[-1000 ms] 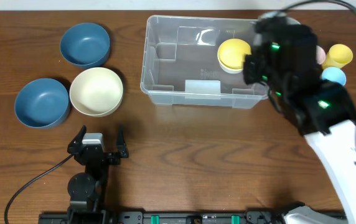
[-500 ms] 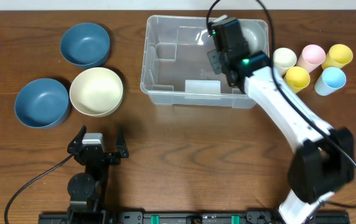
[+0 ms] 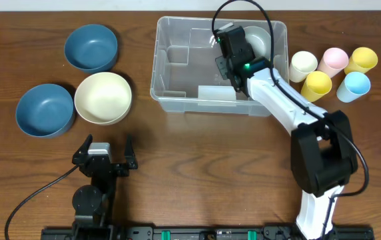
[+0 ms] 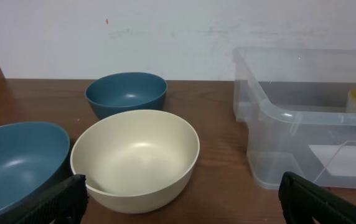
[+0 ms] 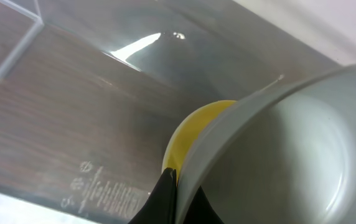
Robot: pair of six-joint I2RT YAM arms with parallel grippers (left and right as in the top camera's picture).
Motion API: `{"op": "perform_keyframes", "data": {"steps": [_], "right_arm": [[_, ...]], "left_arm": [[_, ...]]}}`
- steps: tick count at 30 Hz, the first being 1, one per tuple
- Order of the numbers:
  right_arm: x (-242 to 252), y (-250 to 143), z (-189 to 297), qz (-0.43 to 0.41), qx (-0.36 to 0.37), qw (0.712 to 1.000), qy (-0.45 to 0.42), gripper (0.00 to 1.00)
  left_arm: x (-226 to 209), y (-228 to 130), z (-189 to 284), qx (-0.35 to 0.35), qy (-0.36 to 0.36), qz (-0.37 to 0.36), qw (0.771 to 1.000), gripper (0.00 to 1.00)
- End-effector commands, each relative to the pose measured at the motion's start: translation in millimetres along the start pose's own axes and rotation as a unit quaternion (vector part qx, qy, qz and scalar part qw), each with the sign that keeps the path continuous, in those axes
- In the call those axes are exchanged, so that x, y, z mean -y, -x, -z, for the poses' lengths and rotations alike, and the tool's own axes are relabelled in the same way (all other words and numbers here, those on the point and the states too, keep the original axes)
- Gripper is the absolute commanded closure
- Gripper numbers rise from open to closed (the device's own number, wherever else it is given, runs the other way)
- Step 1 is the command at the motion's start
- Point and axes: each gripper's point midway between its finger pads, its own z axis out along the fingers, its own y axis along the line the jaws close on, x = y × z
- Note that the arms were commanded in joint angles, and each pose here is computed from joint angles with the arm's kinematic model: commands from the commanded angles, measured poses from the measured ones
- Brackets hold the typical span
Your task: Pack container
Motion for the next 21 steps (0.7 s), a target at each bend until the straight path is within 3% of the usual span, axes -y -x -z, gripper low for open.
{"op": "perform_keyframes", "data": {"steps": [1, 7, 12, 14, 21], "right_arm": [[11, -3, -13, -0.007, -0.005, 1.0, -0.016, 0.99], [27, -14, -27, -0.026, -0.017, 0.999, -0.025, 0.98], [33, -17, -30, -0.03, -0.021, 0.999, -0.024, 0.56], [31, -16, -29, -0.029, -0.02, 0.999, -0.023, 0.49], [8, -9, -19, -0.009, -0.013, 1.0, -0.007, 0.48]], "left_arm": [[-3, -18, -1, -0.026, 0.008, -0.006, 1.0, 0.02], [-3, -18, -1, -0.026, 0.008, -0.006, 1.0, 0.02], [-3, -18, -1, -0.026, 0.008, -0.006, 1.0, 0.02], [-3, -18, -1, -0.026, 0.008, -0.006, 1.0, 0.02], [-3, -18, -1, -0.026, 0.008, -0.006, 1.0, 0.02]]}}
